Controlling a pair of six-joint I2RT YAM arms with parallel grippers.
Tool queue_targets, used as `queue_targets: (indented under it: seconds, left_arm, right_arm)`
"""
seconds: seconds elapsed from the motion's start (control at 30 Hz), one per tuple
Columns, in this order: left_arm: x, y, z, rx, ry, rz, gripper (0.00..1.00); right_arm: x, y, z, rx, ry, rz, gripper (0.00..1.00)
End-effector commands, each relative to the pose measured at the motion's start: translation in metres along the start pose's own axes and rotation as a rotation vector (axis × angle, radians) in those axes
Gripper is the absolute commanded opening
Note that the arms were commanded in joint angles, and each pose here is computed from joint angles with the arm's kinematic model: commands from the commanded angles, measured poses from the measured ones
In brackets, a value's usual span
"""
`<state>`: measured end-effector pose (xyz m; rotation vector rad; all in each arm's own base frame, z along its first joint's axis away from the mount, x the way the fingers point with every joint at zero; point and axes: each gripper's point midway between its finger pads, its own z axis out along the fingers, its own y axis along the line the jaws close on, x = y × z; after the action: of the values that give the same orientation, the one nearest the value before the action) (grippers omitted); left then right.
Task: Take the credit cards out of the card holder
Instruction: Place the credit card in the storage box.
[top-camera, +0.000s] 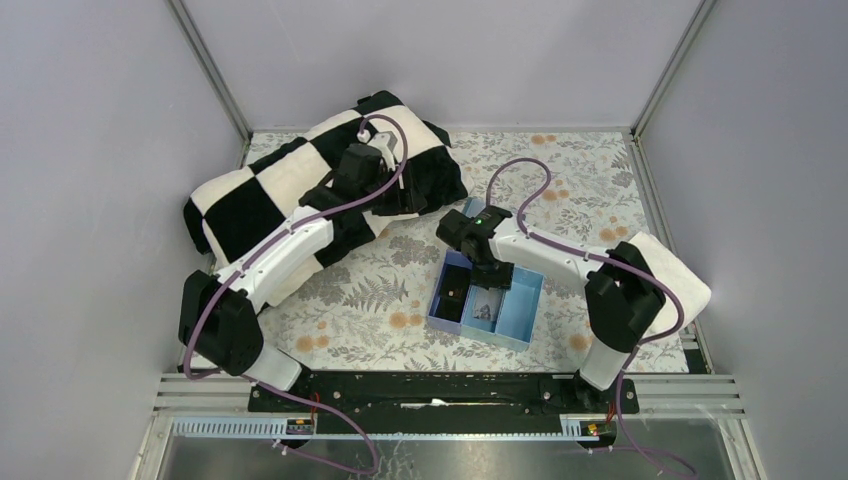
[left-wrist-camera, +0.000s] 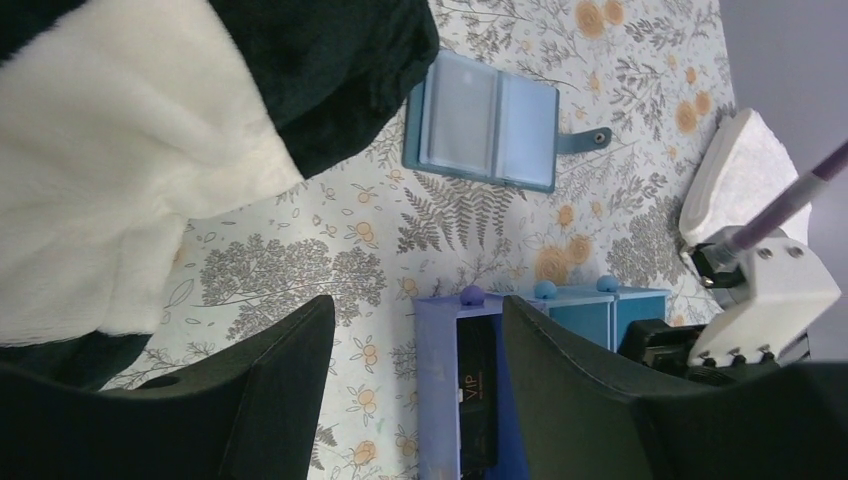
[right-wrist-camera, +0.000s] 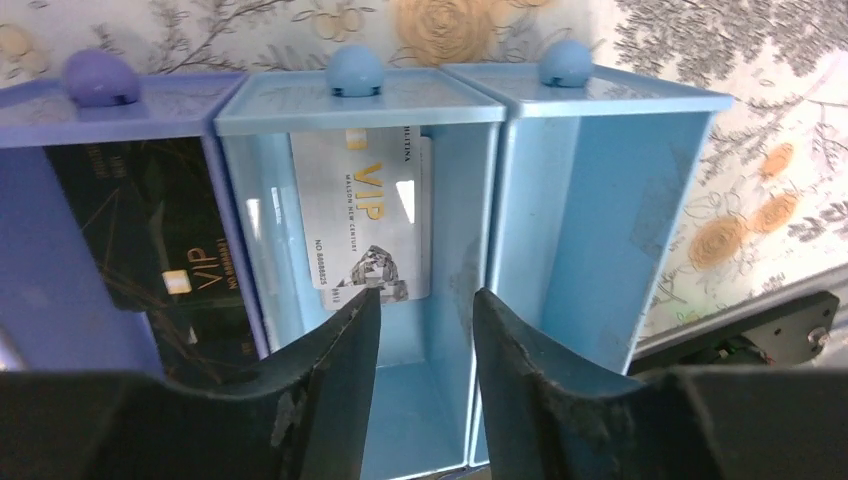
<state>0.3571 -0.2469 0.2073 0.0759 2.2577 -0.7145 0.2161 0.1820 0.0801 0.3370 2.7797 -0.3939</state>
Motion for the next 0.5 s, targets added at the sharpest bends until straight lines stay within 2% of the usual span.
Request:
queue_targets:
  seconds: [0.0, 0.07, 0.17, 0.37, 0.47]
  left_arm:
    - [-0.021, -0.029, -0.005, 0.09, -0.042, 0.061, 0.66]
    - [-0.022, -0.036, -0.002, 0.107, -0.035, 0.07, 0.66]
    - [-0.016, -0.047, 0.012, 0.137, 0.011, 0.083, 0.66]
    - [0.018, -0.081, 0.063, 0.281, 0.219, 0.125, 0.65]
    - [0.018, -0.087, 0.086, 0.28, 0.238, 0.116, 0.65]
  right_arm:
    - [-0.01, 0.016, -0.019, -0.134, -0.048, -0.025, 0.47]
    - [-0.023, 0.025, -0.033, -0.231, -0.11, -0.006, 0.56]
    - [-0.047, 0.026, -0.052, -0.333, -0.217, 0.014, 0.62]
    - [-0.112, 0.005, -0.04, -0.451, -0.237, 0.15, 0.61]
    - [-0.144, 0.0, -0.023, -0.467, -0.238, 0.184, 0.59]
